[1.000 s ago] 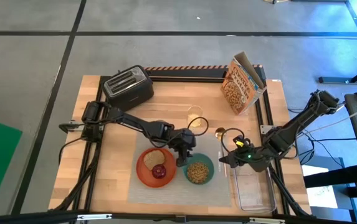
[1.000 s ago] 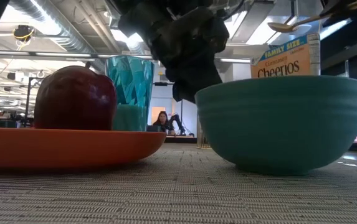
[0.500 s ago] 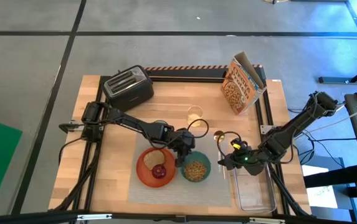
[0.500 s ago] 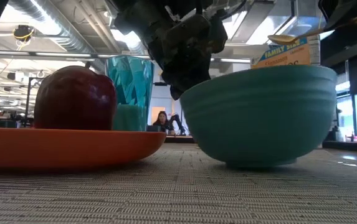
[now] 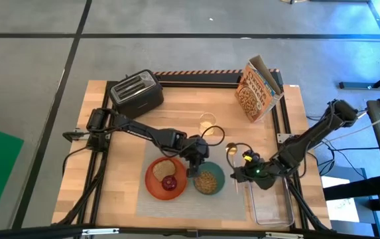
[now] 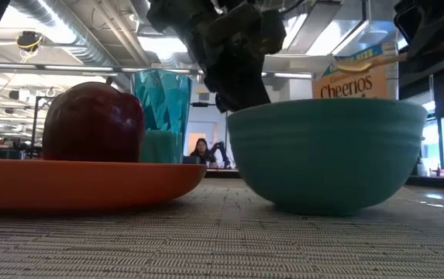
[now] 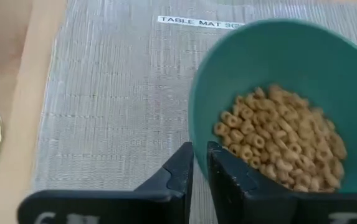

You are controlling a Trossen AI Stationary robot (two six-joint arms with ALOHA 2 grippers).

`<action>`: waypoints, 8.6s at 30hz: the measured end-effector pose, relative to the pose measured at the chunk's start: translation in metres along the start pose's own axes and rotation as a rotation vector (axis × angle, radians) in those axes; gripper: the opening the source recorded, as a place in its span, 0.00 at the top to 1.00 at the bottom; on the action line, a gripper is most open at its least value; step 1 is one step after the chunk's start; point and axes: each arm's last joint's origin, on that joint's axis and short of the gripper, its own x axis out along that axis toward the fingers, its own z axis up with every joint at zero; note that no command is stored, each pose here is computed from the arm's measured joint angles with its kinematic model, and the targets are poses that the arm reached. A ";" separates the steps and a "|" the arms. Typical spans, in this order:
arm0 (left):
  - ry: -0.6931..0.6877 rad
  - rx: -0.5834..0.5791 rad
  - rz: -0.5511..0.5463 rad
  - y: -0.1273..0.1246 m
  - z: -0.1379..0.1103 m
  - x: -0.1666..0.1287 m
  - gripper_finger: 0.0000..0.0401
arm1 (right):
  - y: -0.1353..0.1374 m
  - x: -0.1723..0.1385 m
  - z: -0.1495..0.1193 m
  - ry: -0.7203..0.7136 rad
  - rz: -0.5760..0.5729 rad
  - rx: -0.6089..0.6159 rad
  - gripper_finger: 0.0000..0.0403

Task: Arrange a breakfast setting
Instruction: Put the gold spoon on the gray tablemat to the right of the green bowl, then adjust the gray tablemat

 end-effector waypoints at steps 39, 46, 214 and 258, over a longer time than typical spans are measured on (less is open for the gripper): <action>-0.203 0.031 -0.258 0.071 0.075 -0.053 0.89 | 0.001 0.039 -0.019 -0.029 -0.188 -0.150 0.98; -0.302 0.128 -0.291 0.062 0.083 -0.054 0.84 | 0.007 0.035 -0.017 -0.075 -0.208 -0.239 0.98; -0.089 0.220 -0.406 0.026 0.060 0.084 0.97 | 0.027 -0.098 0.039 -0.140 0.161 -0.444 0.41; -0.037 -0.053 0.388 0.032 0.067 -0.225 0.72 | -0.006 0.048 0.105 0.251 -0.331 -0.634 1.00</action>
